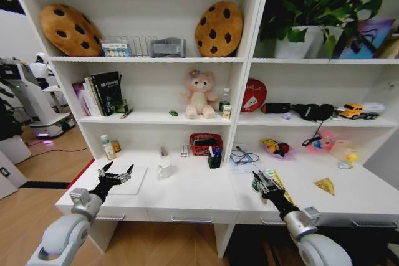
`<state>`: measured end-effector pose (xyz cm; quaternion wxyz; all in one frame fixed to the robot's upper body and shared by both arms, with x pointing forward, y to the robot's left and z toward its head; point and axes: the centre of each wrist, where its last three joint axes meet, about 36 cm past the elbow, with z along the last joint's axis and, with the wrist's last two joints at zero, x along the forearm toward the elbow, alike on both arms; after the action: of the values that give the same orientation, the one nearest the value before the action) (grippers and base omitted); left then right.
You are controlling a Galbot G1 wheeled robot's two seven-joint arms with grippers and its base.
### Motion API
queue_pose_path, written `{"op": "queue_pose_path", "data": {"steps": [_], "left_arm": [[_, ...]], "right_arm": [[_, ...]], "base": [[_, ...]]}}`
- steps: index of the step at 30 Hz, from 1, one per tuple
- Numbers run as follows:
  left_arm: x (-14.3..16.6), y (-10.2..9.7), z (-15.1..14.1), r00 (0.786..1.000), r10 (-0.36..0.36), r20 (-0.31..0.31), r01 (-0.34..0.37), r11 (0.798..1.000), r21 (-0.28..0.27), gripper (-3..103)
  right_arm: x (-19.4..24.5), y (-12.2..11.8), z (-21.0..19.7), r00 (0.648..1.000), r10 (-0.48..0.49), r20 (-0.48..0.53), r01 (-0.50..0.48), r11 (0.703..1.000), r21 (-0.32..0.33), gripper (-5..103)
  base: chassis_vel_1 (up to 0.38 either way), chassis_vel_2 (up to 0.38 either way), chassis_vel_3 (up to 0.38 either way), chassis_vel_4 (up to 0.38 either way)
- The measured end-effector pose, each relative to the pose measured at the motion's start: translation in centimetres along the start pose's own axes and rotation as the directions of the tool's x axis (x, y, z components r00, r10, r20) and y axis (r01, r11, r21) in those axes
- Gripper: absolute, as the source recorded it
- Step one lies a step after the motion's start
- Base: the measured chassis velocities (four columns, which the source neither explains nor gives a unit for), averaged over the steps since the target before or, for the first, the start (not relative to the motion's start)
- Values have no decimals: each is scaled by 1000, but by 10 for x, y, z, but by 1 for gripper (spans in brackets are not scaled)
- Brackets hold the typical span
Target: Organize the objects on the table.
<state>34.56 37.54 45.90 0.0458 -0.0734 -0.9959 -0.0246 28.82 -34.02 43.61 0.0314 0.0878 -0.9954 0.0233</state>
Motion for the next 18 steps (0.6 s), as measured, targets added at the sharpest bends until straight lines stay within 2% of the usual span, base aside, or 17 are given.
{"op": "queue_pose_path", "data": {"steps": [5, 9, 13, 16, 18], "left_arm": [[0, 0, 0, 1000, 0, 0, 0, 1000, 0, 100], [0, 0, 0, 1000, 0, 0, 0, 1000, 0, 100], [0, 0, 0, 1000, 0, 0, 0, 1000, 0, 100], [0, 0, 0, 1000, 0, 0, 0, 1000, 0, 100], [0, 0, 0, 1000, 0, 0, 0, 1000, 0, 100]], "right_arm": [[0, 3, -2, 1000, -6, 7, 6, 1000, 13, 25], [4, 14, -1, 1000, -26, 18, 25, 999, 40, 25], [11, 30, -1, 1000, -19, 20, 19, 1000, 18, 25], [27, 50, -11, 1000, -9, -23, 9, 1000, -19, 25], [31, 54, -13, 999, -3, -40, 2, 1000, -28, 25]], "base": [[-227, -231, 242, 226], [-165, -157, 140, 166], [-8, -34, 30, 35], [41, 43, -17, -35], [75, 69, -34, -40]]}}
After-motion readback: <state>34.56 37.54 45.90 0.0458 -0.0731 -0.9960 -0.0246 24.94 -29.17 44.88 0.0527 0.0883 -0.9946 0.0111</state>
